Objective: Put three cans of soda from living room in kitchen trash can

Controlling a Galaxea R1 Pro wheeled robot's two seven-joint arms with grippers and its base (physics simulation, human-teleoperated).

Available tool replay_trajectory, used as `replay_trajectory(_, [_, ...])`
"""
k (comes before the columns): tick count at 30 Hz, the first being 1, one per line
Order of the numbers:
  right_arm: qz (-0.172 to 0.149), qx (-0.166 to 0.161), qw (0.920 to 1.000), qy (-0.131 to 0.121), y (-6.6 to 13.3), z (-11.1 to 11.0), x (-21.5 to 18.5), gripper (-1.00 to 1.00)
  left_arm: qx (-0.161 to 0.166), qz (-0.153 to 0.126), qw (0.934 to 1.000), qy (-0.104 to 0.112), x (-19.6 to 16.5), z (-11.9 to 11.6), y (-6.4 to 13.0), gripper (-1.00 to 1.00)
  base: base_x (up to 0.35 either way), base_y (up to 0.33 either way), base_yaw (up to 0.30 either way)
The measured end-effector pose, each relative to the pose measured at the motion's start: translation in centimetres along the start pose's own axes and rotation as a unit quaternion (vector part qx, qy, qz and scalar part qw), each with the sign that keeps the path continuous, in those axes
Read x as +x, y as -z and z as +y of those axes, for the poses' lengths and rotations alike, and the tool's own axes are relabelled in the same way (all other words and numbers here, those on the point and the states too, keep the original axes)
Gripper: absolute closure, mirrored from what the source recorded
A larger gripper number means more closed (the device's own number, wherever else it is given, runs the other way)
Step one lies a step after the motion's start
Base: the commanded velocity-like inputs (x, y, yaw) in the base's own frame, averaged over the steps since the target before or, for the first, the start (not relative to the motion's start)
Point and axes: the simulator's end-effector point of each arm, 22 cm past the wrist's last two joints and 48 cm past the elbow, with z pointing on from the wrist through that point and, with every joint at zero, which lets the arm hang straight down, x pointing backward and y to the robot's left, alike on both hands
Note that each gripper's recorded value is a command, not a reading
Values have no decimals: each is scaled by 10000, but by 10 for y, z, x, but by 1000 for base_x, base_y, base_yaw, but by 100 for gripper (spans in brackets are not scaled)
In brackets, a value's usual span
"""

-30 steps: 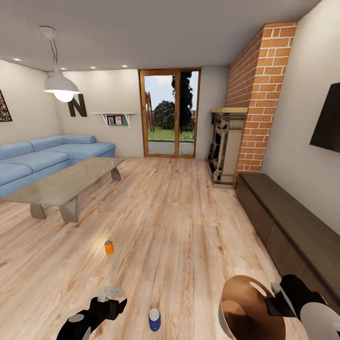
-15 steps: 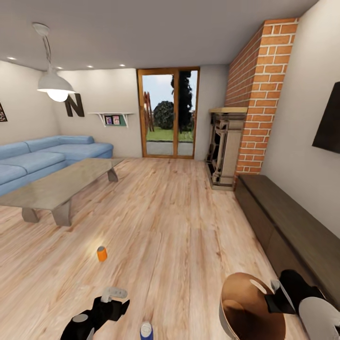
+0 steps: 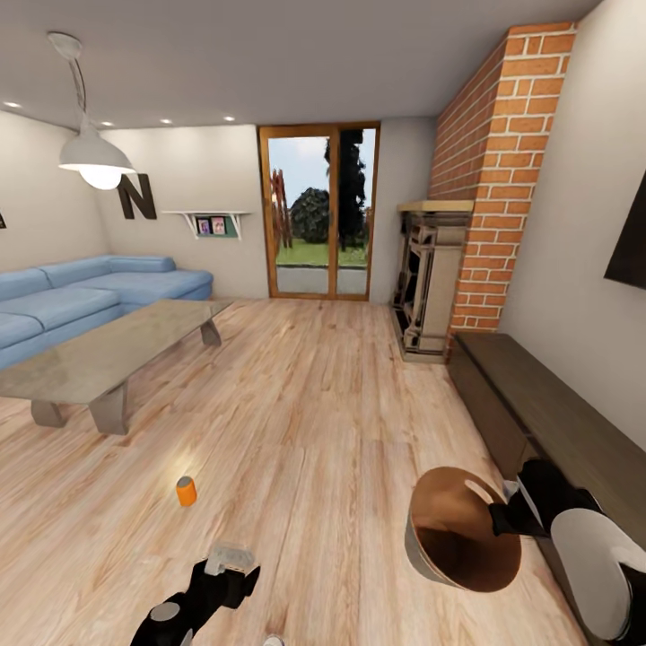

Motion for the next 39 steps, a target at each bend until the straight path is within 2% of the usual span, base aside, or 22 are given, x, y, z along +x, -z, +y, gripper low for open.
replay_trajectory(2, [-24,-151,9999,-72,1,7,-3,100,-14,87,10000,32,13,1,-2,-100,8,0,0])
replay_trajectory(3, [-35,-197,9998,-46,2,10,-5,100,-35,193,9998,73,27,2,-3,-100,5,0,0])
replay_trajectory(6, [-37,-291,9996,-11,-1,17,-5,100,-88,252,9996,104,44,5,-8,-100,3,0,0])
replay_trajectory(12, [-36,-378,9993,55,-12,32,-2,100,-265,38,9996,21,55,13,-16,-100,1,0,0])
replay_trajectory(22, [-21,-344,9994,88,-31,31,6,100,-369,-281,9989,-19,60,18,-26,-100,0,0,0])
replay_trajectory(27, [18,-287,9996,43,-40,23,11,100,-346,-492,9982,-3,46,12,-31,-100,0,0,0])
replay_trajectory(30, [28,-269,9996,-21,-44,16,14,100,-442,-808,9957,37,18,7,-34,-100,0,0,0])
replay_trajectory(33, [41,-244,9997,4,-50,16,17,100,-536,-985,9937,67,0,7,-39,-100,0,0,0])
replay_trajectory(37, [35,-336,9994,-69,-58,21,20,100,-550,-1150,9918,81,-17,3,-47,-100,0,0,0])
replay_trajectory(39, [108,-312,9994,-103,-62,18,25,100,-556,-1086,9925,96,-12,1,-55,-100,0,0,0])
